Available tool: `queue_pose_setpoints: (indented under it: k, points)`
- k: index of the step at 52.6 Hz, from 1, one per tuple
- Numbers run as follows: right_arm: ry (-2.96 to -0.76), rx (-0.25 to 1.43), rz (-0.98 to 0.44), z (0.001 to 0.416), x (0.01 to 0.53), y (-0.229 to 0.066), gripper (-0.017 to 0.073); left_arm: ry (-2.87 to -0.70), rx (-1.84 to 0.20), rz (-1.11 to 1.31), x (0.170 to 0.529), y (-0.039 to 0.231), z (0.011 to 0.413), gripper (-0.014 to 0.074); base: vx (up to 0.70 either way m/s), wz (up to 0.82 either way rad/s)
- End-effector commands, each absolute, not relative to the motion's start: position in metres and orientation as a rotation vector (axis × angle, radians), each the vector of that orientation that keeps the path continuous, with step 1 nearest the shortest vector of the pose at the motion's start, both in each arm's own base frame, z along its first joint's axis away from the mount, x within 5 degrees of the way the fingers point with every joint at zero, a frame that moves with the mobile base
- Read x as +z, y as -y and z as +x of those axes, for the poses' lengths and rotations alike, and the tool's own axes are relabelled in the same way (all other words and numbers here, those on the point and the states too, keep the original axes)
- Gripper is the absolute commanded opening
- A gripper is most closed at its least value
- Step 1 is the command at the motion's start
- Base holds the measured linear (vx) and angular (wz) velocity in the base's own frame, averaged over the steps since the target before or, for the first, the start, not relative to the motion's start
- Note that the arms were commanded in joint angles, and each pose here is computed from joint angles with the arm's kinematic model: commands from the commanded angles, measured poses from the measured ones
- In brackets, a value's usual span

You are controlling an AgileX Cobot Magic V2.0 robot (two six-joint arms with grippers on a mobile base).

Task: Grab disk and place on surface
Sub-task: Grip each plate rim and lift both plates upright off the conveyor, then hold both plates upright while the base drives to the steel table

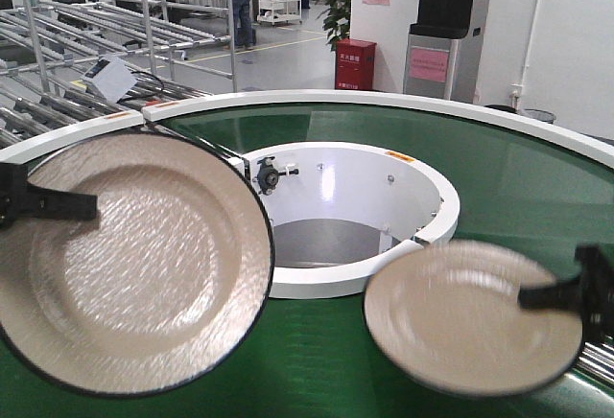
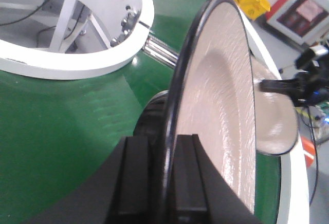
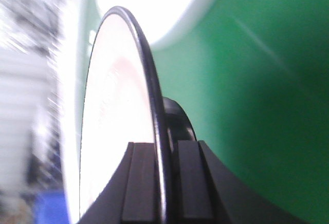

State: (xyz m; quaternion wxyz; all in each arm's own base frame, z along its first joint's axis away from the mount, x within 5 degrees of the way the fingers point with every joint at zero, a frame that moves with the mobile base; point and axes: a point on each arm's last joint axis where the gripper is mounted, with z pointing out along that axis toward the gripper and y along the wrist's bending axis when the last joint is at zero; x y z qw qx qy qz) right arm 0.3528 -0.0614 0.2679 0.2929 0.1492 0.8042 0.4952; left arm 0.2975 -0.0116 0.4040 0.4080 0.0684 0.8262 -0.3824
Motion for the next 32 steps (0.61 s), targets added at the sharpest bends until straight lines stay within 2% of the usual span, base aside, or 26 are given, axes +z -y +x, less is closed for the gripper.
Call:
queue_pose_setpoints:
  k: [1,14,23,32]
  points:
    - [-1.883,1.497,0.276,0.332,0.338,0.047,-0.0009,-1.911,-1.061,0.080,0.438,0.015,0.288,-0.0008,0.00,0.00]
    - [-1.862,1.358,0.125,0.287,0.393,0.029,-0.0009,-1.929,-1.121,0.041,0.439,0.017,0.286,-0.0008,0.00,0.00]
    - [-1.872,1.243,0.139,0.268,0.410,0.023,-0.0009,-1.915,-1.186,0.054,0.441,0.020,0.283,-0.0008,0.00,0.00]
    - [-1.871,1.230,0.126,0.263,0.414,0.021,-0.0009,-1.881,-1.248,0.053,0.445,0.022,0.282,-0.0008,0.00,0.00]
